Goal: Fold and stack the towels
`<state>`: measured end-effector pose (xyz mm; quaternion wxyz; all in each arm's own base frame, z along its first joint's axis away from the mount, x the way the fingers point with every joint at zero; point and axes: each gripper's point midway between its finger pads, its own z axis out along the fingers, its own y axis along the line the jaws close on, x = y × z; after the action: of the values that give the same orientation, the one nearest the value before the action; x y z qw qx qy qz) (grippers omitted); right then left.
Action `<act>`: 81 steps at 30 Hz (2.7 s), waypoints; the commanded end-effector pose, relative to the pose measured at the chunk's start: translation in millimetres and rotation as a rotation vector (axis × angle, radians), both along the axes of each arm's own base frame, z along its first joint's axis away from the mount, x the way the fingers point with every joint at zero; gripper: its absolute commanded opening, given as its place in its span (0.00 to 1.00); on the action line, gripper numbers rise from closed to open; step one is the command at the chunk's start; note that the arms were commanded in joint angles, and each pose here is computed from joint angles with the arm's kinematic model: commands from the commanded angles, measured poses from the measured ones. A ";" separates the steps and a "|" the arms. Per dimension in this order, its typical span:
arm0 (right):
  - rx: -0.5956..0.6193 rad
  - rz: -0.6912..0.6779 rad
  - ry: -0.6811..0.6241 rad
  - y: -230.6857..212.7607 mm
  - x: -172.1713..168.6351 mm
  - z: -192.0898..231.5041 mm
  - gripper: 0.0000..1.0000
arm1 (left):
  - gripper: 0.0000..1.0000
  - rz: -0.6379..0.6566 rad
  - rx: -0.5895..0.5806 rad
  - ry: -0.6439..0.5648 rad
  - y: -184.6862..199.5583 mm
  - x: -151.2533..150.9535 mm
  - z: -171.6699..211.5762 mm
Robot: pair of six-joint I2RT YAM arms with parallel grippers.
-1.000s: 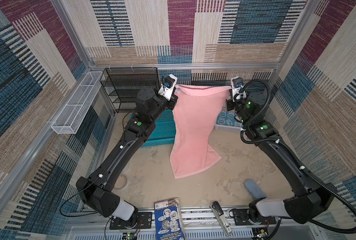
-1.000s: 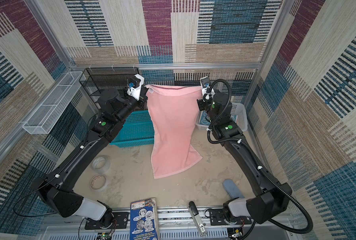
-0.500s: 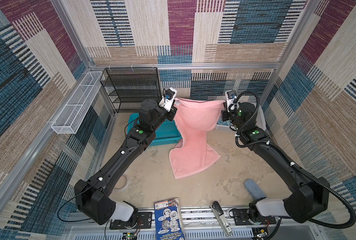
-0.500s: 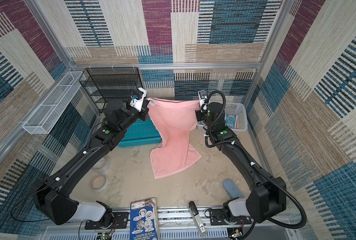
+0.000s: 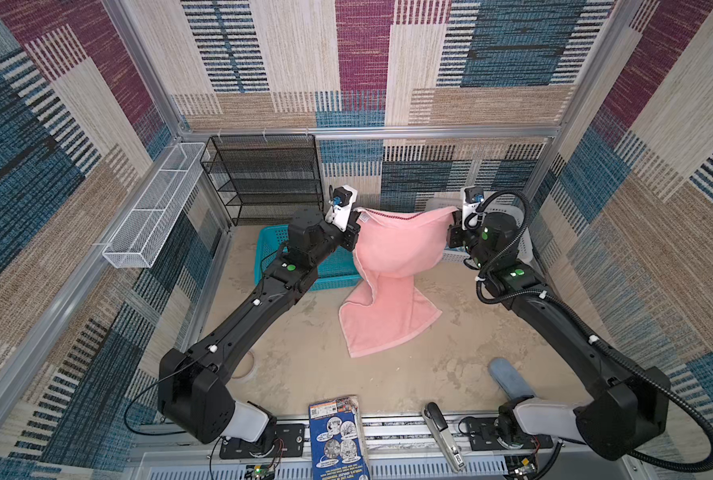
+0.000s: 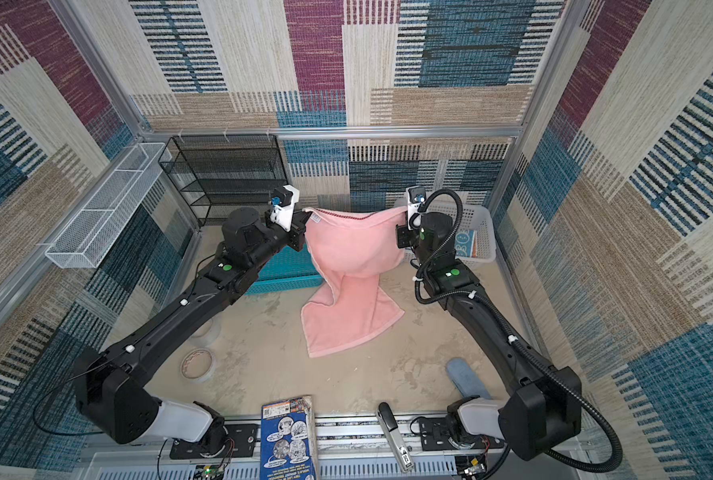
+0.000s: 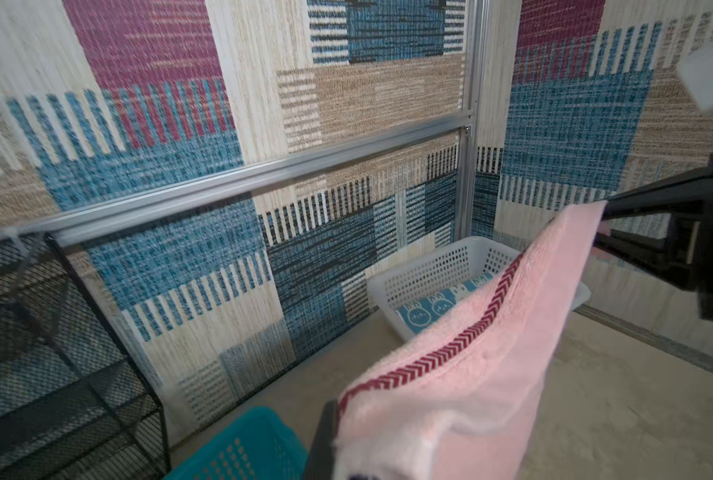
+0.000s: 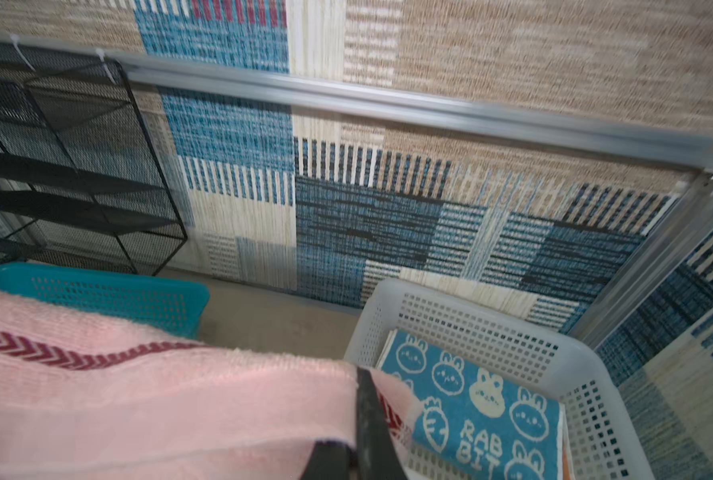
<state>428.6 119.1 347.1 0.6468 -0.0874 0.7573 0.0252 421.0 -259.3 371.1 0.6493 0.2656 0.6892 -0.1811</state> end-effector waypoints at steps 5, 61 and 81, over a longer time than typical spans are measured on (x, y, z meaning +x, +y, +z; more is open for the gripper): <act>0.098 0.079 0.124 23.4 12.2 -58.1 0.00 | 0.00 -0.048 -0.075 0.117 -31.2 20.5 -45.2; 0.165 0.326 0.256 66.0 -8.4 -120.3 0.00 | 0.00 0.875 0.270 0.529 156.0 70.8 -221.6; 0.192 0.154 0.311 80.6 20.5 -158.1 0.00 | 0.00 0.376 -0.042 0.599 33.4 50.7 -189.9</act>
<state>435.9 223.7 174.0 0.4859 -0.1381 0.8382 0.2057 475.2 -191.6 169.2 0.4470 0.0455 0.8913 -0.0611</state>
